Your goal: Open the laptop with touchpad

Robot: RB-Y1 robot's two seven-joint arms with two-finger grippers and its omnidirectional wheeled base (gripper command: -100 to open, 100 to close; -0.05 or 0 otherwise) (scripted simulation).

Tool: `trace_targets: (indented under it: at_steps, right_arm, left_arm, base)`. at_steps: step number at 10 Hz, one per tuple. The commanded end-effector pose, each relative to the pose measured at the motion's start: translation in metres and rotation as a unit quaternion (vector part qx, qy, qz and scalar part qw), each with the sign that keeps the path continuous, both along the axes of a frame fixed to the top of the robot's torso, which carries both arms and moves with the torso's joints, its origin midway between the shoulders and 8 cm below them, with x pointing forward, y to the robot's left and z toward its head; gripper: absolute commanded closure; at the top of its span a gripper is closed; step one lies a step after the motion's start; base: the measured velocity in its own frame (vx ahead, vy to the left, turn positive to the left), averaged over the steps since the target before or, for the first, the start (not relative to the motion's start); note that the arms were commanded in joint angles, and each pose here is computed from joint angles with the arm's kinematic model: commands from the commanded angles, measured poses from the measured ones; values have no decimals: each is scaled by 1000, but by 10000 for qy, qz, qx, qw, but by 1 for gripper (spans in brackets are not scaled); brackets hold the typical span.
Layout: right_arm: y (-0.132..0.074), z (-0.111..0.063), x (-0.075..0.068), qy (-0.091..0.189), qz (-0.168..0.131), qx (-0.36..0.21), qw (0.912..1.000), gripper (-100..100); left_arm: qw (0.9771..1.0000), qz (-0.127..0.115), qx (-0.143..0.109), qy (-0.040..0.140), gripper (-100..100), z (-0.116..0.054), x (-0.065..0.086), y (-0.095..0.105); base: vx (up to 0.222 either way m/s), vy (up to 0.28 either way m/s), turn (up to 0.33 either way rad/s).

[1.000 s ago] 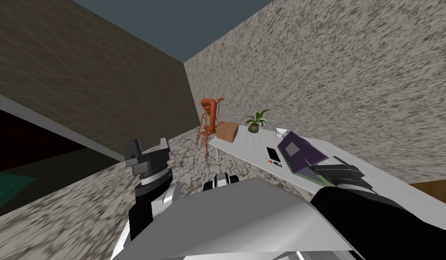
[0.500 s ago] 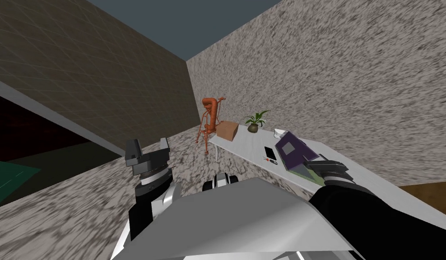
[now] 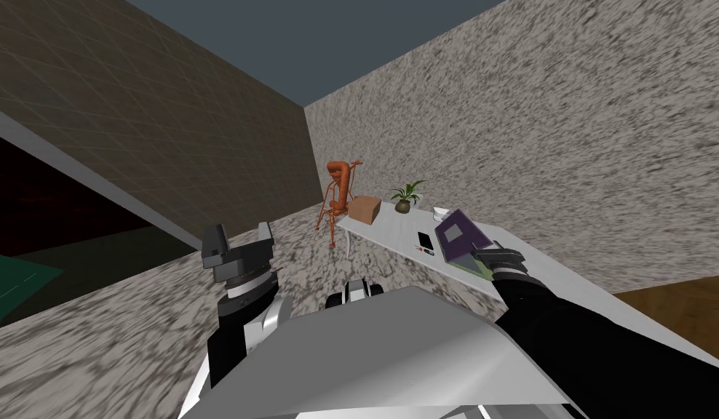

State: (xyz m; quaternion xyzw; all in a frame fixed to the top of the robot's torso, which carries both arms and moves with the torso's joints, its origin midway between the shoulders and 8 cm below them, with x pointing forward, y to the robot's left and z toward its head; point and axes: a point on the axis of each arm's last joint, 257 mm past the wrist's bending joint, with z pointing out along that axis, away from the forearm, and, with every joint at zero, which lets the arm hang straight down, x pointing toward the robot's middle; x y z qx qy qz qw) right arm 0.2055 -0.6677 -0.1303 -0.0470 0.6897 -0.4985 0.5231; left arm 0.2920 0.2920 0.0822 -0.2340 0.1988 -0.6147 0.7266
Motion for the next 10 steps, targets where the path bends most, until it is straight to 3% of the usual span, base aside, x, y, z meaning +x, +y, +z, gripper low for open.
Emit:
trace_targets:
  at_steps: [1, 3, 4, 5, 8, 10]
  right_arm:
    - [-9, -21, 20, -16, -76, 184, 9998, 100]
    - [-4, -30, 44, -188, -55, 371, 9991, 100]
    - [-8, -35, 48, -223, -90, 445, 9987, 100]
    - [-12, -44, 44, -163, -150, 501, 9985, 100]
    - [-12, -45, 43, -159, -155, 505, 9985, 100]
    - [-7, -43, 85, -288, -65, 558, 9980, 100]
  left_arm:
    - [10000, 0, 0, 0, 0, 0, 0, 0]
    - [10000, -1, 0, -1, 0, 0, 0, 0]
    - [10000, 0, 0, 0, 0, 0, 0, 0]
    - [10000, 0, 0, 0, 0, 0, 0, 0]
    - [10000, 0, 0, 0, 0, 0, 0, 0]
    - [10000, -1, 0, -1, 0, 0, 0, 0]
  base:
    - [-174, -6, -17]
    - [-176, -42, 35]
    - [-33, -18, -30]
    - [8, -7, -28]
    - [12, -2, -6]
    - [-213, -28, 26]
